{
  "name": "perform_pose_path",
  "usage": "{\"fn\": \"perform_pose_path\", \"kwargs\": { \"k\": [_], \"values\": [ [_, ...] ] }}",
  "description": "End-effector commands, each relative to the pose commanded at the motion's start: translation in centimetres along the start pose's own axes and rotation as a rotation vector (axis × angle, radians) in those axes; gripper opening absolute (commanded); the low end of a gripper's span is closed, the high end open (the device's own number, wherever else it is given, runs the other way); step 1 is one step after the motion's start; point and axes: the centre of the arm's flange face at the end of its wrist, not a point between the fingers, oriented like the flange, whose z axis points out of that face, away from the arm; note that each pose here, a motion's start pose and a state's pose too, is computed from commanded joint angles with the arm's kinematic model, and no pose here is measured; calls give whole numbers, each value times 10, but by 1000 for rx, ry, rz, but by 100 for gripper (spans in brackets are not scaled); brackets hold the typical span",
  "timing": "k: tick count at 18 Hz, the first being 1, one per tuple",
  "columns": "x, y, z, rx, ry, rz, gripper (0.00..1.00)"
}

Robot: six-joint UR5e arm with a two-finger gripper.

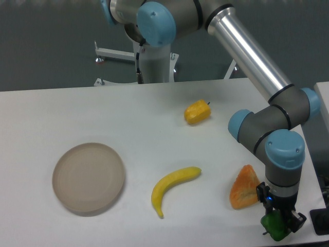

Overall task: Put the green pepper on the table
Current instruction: 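Lift the held green pepper up and away from the orange wedge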

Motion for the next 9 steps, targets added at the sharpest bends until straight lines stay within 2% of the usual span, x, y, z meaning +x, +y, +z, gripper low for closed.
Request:
{"fn": "perform_pose_path", "kwargs": {
  "k": [5, 7, 9],
  "values": [
    [4, -3, -11, 4, 26, -14, 27],
    [10, -5, -22, 2, 66, -61, 27],
    [17, -4, -35, 1, 85, -67, 27]
  ]
}}
